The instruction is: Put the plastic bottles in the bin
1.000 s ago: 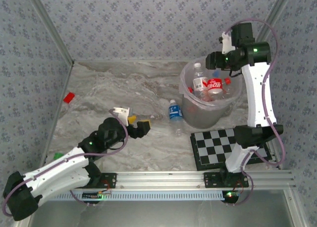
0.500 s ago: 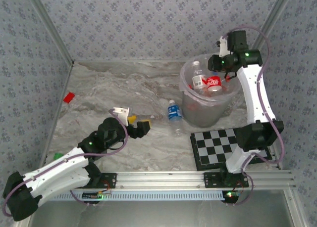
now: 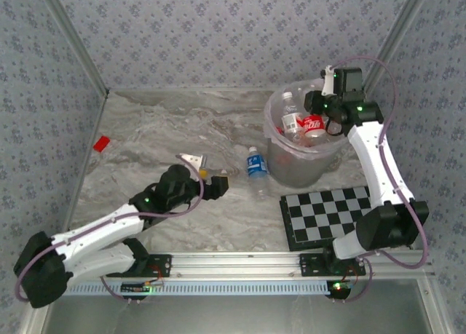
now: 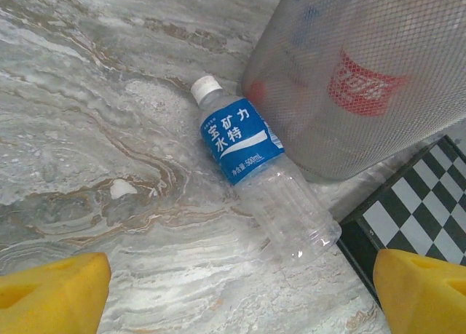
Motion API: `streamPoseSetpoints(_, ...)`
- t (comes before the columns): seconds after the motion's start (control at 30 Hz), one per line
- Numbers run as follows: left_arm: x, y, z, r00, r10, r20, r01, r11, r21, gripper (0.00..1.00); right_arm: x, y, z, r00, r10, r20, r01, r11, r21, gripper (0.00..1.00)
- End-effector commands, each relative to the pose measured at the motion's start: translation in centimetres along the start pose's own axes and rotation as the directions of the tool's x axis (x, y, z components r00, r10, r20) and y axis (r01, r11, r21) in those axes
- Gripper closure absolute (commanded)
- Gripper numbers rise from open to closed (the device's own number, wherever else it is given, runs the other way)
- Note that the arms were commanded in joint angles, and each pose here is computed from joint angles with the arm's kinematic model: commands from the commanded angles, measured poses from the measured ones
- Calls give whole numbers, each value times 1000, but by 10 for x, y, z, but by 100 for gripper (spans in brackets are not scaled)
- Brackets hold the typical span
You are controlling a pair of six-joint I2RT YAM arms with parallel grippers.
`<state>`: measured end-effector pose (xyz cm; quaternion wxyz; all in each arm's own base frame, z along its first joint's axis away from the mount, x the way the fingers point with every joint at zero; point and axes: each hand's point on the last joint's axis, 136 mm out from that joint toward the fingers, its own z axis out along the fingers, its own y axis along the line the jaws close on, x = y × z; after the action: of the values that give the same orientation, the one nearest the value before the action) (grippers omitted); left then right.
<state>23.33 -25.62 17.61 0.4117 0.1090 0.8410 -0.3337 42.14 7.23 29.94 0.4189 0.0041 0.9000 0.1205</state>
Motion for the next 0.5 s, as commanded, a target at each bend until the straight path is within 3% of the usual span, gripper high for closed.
streamPoseSetpoints(0.0, -18, -16, 11, 999, -28, 15, 27, 999, 47, 7, 123, 7, 33, 900, 93, -426, -101, 995, 5, 71)
streamPoseSetpoints(0.3, -2, -18, 62, 990, -98, -106, 97, 995, -15, 4, 148, 19, 49, 906, 87, -414, -97, 995, -3, 71)
streamPoseSetpoints(0.47, 15, -25, 90, 978, -121, -168, 115, 992, -41, 3, 116, 25, 35, 946, 63, -317, -70, 997, -12, 66)
